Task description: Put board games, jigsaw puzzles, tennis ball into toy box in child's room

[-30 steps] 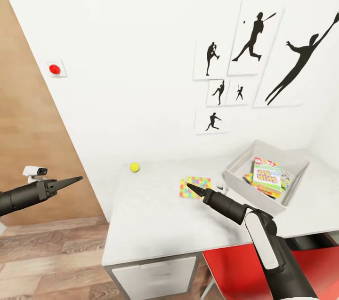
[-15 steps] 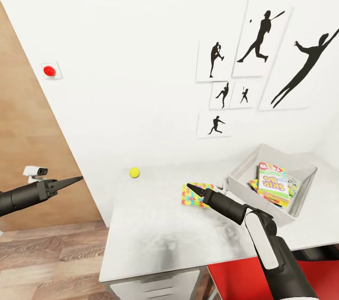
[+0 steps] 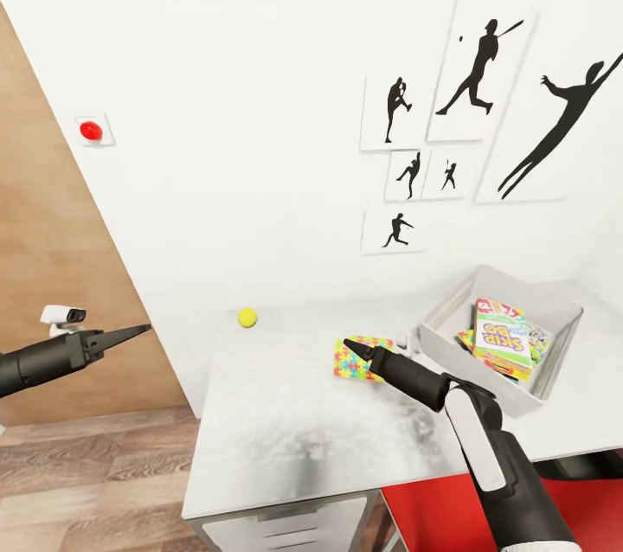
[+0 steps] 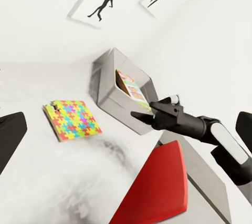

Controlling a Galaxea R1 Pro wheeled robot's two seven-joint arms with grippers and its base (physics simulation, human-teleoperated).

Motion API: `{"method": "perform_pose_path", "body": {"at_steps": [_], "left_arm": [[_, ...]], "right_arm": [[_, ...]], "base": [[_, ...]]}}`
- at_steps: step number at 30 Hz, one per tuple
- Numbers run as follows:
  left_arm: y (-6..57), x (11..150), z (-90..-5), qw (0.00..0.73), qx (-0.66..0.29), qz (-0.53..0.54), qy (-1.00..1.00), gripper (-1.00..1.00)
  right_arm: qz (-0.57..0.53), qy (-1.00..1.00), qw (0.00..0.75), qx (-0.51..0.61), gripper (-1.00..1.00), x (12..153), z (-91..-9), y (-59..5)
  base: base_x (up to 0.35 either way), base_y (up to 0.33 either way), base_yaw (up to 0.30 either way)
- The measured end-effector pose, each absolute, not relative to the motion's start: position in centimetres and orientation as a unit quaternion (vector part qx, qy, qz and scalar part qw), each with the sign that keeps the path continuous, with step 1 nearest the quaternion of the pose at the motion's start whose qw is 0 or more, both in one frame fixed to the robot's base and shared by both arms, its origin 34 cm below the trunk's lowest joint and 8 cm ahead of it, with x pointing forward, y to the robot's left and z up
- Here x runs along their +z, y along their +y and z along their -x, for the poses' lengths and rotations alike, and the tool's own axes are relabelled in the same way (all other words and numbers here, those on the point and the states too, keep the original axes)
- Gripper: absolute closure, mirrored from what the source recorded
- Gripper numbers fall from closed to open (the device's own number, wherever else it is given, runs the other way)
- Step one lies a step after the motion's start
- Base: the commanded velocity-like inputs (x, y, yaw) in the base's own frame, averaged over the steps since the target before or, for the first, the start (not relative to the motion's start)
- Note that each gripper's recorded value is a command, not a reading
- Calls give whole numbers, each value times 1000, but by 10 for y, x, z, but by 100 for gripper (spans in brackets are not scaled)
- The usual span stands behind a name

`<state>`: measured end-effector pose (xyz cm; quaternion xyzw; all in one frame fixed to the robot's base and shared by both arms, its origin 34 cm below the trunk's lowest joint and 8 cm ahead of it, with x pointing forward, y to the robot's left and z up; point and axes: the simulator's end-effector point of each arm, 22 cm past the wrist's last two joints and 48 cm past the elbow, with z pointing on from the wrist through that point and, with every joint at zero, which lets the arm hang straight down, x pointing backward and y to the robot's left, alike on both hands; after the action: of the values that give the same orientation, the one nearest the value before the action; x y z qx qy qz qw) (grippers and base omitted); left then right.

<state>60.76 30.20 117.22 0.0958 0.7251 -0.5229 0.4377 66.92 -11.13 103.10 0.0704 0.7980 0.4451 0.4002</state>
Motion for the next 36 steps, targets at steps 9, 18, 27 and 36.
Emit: {"method": "perform_pose_path", "body": {"at_steps": [9, 18, 27, 36], "left_arm": [[302, 1172, -608, 437, -523, -96, 725, -100], [302, 1172, -608, 438, -523, -96, 725, -100], [304, 1172, -608, 439, -521, -94, 726, -100], [306, 1167, -610, 436, -521, -89, 728, -100]], "right_arm": [[-103, 874, 370, 299, -100, 1045, -755, -128], [-125, 916, 304, 228, -100, 1043, -816, -101], [-133, 924, 292, 206, -100, 1037, -825, -102], [-140, 926, 290, 196, -100, 1025, -828, -109]], "base": [[0, 0, 0], [0, 0, 0], [0, 0, 0], [0, 0, 0]]}}
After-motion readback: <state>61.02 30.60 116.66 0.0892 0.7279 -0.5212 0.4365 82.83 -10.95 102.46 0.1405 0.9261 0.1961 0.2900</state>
